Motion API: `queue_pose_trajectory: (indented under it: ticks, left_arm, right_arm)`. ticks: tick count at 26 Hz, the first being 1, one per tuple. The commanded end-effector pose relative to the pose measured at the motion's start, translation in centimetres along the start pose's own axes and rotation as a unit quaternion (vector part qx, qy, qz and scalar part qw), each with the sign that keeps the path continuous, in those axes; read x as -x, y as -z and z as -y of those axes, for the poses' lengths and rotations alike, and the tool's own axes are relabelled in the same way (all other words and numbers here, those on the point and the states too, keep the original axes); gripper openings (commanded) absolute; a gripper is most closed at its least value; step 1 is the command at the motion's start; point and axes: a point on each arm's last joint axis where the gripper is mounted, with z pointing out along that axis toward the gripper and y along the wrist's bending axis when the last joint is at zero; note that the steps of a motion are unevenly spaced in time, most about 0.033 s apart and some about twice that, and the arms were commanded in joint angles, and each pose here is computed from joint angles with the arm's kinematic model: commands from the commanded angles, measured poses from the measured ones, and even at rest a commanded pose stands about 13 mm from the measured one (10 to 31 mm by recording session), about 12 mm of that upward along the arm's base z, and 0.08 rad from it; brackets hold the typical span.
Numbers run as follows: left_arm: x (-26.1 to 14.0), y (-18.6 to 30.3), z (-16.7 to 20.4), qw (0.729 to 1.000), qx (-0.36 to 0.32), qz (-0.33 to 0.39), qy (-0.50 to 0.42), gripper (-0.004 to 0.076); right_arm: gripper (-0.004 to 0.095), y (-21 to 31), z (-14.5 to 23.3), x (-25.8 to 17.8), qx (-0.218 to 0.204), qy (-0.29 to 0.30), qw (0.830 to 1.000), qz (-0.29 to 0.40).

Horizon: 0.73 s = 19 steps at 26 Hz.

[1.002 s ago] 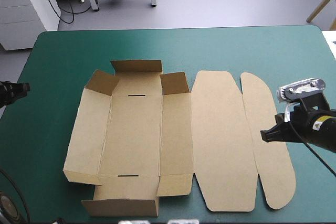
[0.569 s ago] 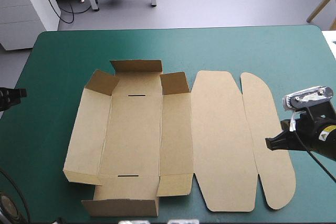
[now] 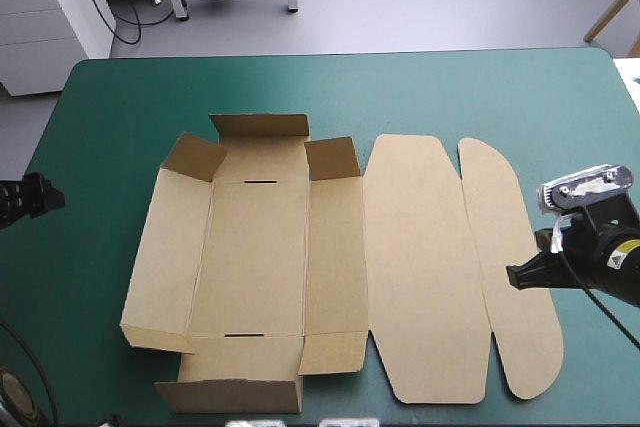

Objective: Fold the box

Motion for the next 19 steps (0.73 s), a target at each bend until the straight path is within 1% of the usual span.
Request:
queue_pose_trajectory:
  ticks: [1,3,9,13,19]
  left_arm:
    - [-1.8,-1.2,1.0,0.997,-0.066,-0.027,0.013,0.065]
    - [-3.1,-3.3,1.0,0.994,-0.101,-0.034,0.017,0.0649]
    - [-5.9,-6.5,0.5,0.992,-0.108,-0.055,0.046,0.0649]
    - [-7.7,-7.8,0.6,0.987,-0.13,-0.08,0.042,0.0649]
    - [-9.8,-9.1,1.4,0.976,-0.185,-0.103,0.042,0.0649]
  right_arm:
    - [-0.0019,0.7,0.2,0.7,-0.012,0.008,0.999,0.035]
    - [-0.0019,0.7,0.2,0.7,-0.012,0.01,0.999,0.036]
    - [-0.0019,0.7,0.2,0.7,-0.013,0.01,0.999,0.037]
    - [-0.0019,0.7,0.2,0.8,-0.013,0.01,0.999,0.039]
    - [-0.0019,0.7,0.2,0.8,-0.014,0.01,0.999,0.04]
